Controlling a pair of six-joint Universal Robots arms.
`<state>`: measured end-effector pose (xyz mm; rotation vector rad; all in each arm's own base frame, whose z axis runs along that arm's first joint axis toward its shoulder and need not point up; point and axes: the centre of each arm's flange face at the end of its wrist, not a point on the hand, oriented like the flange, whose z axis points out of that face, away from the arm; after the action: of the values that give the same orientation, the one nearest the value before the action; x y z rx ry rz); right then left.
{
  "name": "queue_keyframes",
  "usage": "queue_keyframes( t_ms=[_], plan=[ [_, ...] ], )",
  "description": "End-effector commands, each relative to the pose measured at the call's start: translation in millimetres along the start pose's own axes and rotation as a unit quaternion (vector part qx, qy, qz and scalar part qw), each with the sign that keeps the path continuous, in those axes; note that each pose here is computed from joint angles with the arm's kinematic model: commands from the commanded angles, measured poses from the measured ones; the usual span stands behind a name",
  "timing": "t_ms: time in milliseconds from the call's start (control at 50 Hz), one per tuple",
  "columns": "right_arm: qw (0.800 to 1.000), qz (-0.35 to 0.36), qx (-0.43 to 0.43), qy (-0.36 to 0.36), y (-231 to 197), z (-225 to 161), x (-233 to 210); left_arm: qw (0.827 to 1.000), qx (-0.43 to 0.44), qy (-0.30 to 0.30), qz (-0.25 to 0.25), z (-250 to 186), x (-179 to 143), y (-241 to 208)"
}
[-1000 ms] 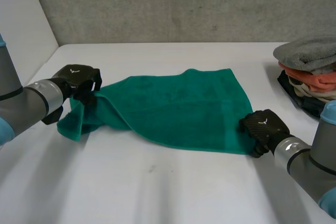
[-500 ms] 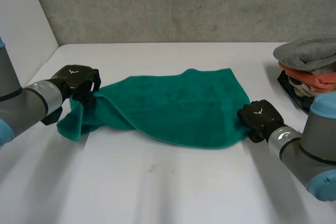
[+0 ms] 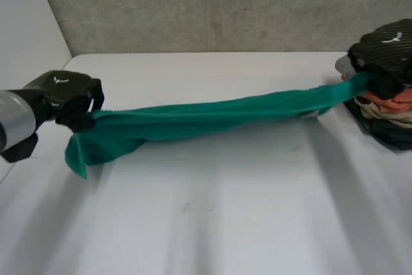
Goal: Fold the laundry.
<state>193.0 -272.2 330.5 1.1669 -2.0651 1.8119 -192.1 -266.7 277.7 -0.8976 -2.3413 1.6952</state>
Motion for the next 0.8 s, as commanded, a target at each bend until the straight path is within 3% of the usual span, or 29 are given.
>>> queue_keyframes(
  t_ms=[20, 160, 240, 280, 360, 380, 440, 460, 500, 600, 700, 800],
  plan=[
    [0.997, -0.013, -0.058, -0.039, 15, -7, -5, 0.995, -0.042, 0.021, 0.090, -6, 13, 25],
    [0.989, 0.016, -0.117, -0.094, 54, 48, -26, 0.988, -0.059, 0.023, 0.139, 56, 6, 60],
    [0.996, 0.048, -0.070, -0.029, 46, 89, -13, 0.986, -0.002, -0.030, 0.164, 91, -13, 33],
    [0.998, 0.056, -0.031, 0.012, 33, 101, -3, 0.977, 0.070, -0.068, 0.188, 107, -22, -3],
    [0.981, 0.085, 0.128, 0.115, -19, 116, 27, 0.941, 0.222, -0.136, 0.215, 114, -34, -72],
    [0.965, 0.097, 0.192, 0.147, -38, 116, 39, 0.919, 0.284, -0.166, 0.216, 112, -41, -95],
    [0.934, 0.109, 0.282, 0.188, -60, 110, 54, 0.888, 0.360, -0.200, 0.205, 102, -49, -124],
    [0.912, 0.109, 0.332, 0.214, -73, 103, 64, 0.868, 0.405, -0.216, 0.189, 88, -56, -143],
    [0.899, 0.104, 0.358, 0.229, -78, 100, 67, 0.861, 0.425, -0.220, 0.173, 76, -56, -153],
    [0.905, 0.104, 0.349, 0.219, -76, 96, 63, 0.879, 0.397, -0.214, 0.151, 68, -58, -141],
    [0.943, 0.118, 0.267, 0.161, -42, 106, 38, 0.927, 0.302, -0.176, 0.136, 78, -43, -84],
    [0.971, 0.134, 0.181, 0.080, 0, 108, -2, 0.958, 0.223, -0.137, 0.118, 81, -22, -28]
  ],
)
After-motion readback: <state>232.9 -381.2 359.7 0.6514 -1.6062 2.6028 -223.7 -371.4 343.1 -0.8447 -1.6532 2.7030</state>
